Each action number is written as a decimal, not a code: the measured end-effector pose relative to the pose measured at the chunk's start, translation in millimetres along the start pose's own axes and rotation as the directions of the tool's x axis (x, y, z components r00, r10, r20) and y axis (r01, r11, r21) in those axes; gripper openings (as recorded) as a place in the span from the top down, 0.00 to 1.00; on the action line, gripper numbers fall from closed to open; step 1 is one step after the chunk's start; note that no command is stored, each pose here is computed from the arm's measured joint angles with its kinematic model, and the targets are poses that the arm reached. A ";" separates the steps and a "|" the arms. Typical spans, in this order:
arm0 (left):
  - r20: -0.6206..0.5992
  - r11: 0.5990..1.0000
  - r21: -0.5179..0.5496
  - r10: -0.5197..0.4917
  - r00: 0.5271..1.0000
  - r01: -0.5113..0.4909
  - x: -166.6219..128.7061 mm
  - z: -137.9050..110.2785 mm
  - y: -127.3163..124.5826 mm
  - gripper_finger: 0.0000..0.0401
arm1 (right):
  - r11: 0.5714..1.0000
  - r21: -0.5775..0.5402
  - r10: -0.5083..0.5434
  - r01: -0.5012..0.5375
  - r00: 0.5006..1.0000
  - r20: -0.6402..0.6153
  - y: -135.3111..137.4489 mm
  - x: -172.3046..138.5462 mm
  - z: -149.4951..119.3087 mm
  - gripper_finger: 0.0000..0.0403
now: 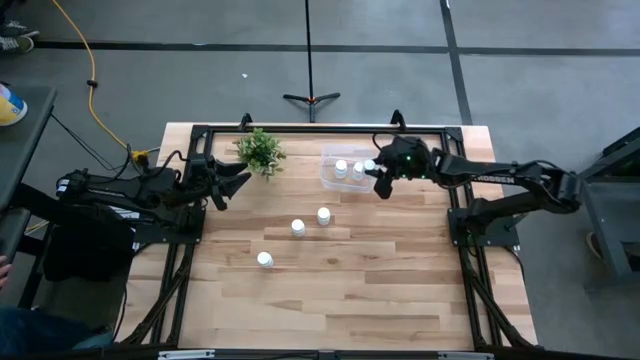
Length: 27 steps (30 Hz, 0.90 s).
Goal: Pick and place pill bottles into a basket
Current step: Put the white pill bottle into the transparent container
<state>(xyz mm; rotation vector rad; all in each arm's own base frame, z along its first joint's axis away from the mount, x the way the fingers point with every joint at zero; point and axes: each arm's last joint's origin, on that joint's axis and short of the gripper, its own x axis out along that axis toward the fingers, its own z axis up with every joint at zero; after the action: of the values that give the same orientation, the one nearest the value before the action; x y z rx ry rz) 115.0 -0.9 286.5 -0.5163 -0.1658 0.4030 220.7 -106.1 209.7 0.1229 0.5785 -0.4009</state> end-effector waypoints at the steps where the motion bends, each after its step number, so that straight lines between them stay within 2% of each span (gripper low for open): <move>1: -0.001 1.000 0.001 0.001 1.000 -0.001 0.0 -0.1 0.1 0.35 | 1.000 -0.005 0.003 -0.003 1.000 0.001 0.8 0.7 0.0 0.65; 10: -0.001 1.000 0.000 0.000 1.000 0.000 0.0 -0.1 0.0 0.35 | 1.000 0.008 0.007 -0.007 0.997 -0.075 2.3 11.3 -9.2 0.65; 15: -0.002 1.000 0.000 0.000 1.000 0.000 0.0 -0.1 0.0 0.35 | 1.000 0.016 0.009 -0.008 0.999 -0.046 2.1 19.0 -8.2 0.65; 20: -0.003 1.000 0.001 0.001 1.000 -0.001 0.0 -0.2 0.1 0.35 | 0.997 0.051 0.057 -0.056 0.998 -0.004 4.3 31.2 -7.5 0.65; 27: -0.004 1.000 0.001 0.001 1.000 -0.001 0.1 -0.4 0.2 0.35 | 0.996 0.025 0.083 -0.083 0.996 0.015 18.8 50.6 -12.6 0.65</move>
<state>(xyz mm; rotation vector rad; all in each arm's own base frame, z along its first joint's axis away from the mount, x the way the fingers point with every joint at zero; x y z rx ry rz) 115.1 -0.9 286.1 -0.5163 -0.1615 0.4033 260.6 -103.0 171.2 0.1681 0.5527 -0.3281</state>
